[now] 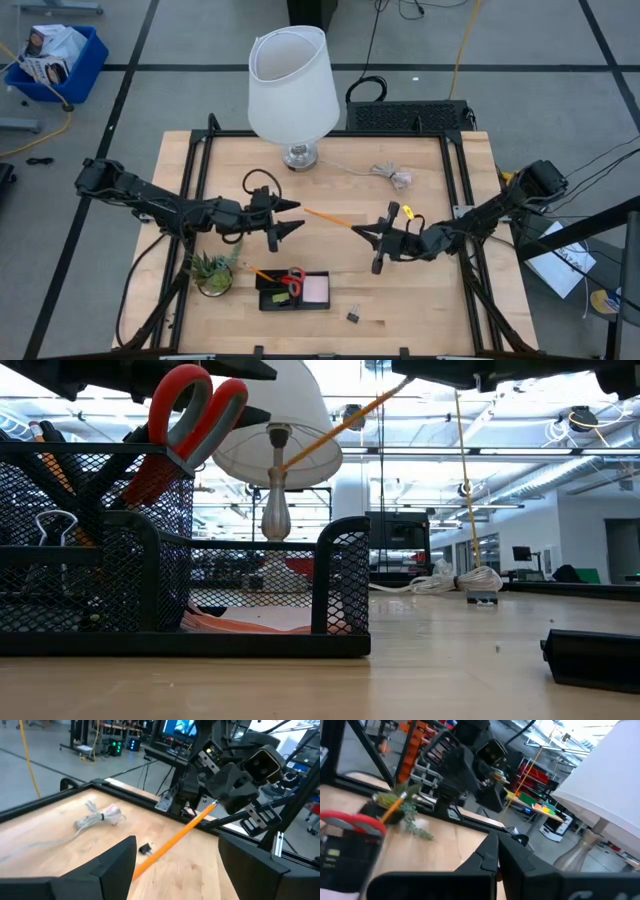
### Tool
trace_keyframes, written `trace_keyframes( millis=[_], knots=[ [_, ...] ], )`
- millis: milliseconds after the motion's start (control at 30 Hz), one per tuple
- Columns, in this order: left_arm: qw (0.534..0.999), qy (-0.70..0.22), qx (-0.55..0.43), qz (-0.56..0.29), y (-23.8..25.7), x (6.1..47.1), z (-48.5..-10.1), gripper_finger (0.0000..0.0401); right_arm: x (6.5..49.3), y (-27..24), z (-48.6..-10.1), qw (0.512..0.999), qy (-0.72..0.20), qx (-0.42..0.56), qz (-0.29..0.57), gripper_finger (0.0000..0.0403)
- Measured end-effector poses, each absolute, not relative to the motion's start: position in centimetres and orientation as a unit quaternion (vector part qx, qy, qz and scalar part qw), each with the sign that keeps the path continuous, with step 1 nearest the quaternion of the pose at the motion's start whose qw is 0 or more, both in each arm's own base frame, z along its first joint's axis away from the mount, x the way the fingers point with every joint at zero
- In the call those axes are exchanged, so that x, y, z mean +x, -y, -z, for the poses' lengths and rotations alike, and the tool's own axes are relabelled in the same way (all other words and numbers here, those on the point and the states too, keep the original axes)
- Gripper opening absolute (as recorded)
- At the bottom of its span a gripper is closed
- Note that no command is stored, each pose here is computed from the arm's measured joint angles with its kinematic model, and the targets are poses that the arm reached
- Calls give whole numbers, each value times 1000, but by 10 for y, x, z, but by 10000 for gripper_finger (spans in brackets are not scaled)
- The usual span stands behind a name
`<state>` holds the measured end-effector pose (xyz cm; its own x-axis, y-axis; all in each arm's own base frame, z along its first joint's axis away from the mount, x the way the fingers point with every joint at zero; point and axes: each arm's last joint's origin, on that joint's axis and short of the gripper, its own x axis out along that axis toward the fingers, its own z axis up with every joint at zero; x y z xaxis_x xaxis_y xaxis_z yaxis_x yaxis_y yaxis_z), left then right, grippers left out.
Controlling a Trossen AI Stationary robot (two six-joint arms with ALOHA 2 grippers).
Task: Pick and place office supplies into organizer
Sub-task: Put the yellow pencil into the black desk organizer, then put the black paper clip into the black desk organizer
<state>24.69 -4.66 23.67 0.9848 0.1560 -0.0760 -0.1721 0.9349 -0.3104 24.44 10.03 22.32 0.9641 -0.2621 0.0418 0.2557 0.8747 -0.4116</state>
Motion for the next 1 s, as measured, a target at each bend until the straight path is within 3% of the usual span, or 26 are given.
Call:
trace_keyframes(
  millis=[767,867,1000],
  knots=[
    [987,-42,-145,-55,63,242,-235,273,240,-103,-212,969,-69,-209,113,4],
    [987,-41,-145,-55,63,242,-235,274,240,-104,-208,976,-80,-181,90,31],
    [987,-41,-145,-55,63,242,-235,274,240,-100,-203,978,-100,-153,101,103]
  ],
)
